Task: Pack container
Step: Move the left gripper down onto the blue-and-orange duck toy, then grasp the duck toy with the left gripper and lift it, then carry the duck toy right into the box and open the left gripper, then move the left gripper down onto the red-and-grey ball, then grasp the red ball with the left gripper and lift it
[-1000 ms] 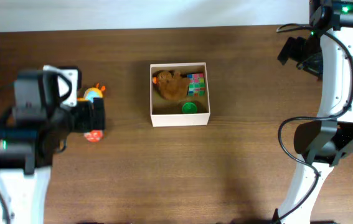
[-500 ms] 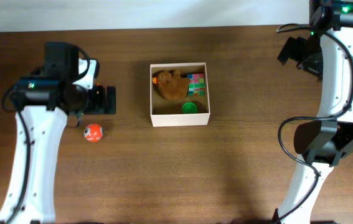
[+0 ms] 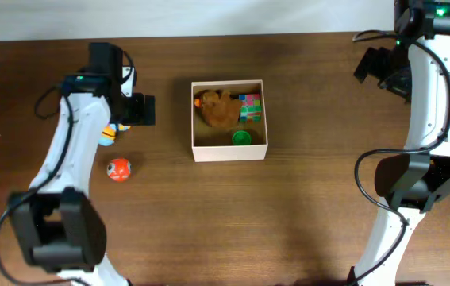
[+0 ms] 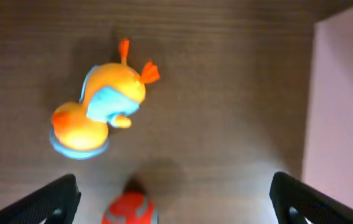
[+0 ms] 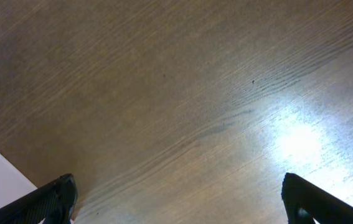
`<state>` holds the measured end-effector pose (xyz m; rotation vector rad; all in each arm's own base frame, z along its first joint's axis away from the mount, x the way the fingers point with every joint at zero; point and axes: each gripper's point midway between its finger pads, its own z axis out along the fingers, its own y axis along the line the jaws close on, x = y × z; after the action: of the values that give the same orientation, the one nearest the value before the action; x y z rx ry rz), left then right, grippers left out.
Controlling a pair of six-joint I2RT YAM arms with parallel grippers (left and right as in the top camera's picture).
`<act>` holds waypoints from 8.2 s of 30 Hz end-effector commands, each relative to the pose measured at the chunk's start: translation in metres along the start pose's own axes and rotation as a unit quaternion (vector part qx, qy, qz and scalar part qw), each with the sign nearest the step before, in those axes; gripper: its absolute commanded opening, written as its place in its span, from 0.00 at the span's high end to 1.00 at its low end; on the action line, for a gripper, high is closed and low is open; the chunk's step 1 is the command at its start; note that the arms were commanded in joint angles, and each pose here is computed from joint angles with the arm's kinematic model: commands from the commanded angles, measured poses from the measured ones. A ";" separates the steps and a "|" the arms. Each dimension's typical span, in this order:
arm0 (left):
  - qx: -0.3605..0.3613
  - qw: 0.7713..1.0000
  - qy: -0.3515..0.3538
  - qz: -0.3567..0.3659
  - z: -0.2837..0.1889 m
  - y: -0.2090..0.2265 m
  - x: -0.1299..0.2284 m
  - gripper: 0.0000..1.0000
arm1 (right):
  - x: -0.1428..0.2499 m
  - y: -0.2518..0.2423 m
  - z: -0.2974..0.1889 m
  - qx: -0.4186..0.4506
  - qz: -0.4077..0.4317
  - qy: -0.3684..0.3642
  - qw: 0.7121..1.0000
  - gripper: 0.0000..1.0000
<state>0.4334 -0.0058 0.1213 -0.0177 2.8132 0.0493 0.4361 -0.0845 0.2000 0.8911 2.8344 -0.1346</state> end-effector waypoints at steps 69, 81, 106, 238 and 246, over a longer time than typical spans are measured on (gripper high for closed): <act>-0.083 0.994 0.068 -0.012 0.100 0.034 0.002 0.98 | 0.001 -0.002 -0.013 -0.004 0.004 -0.013 1.000 0.01; -0.060 0.998 0.032 -0.010 0.007 0.024 -0.053 0.98 | 0.001 -0.002 -0.013 -0.004 0.004 -0.013 1.000 0.01; 0.070 0.975 0.002 0.210 -0.119 -0.200 -0.011 0.98 | 0.001 -0.002 -0.013 -0.004 0.004 -0.013 1.000 0.01; -0.066 0.974 0.211 -0.053 0.069 0.024 0.138 0.29 | 0.001 -0.002 -0.013 -0.004 0.004 -0.013 1.000 0.01; -0.061 0.976 0.200 -0.057 0.072 0.022 0.132 0.56 | 0.001 -0.002 -0.013 -0.004 0.004 -0.013 1.000 0.01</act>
<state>0.3283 0.0355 0.0127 -0.2555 3.2037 0.3535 0.4361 -0.0845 0.1999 0.8906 2.8349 -0.1347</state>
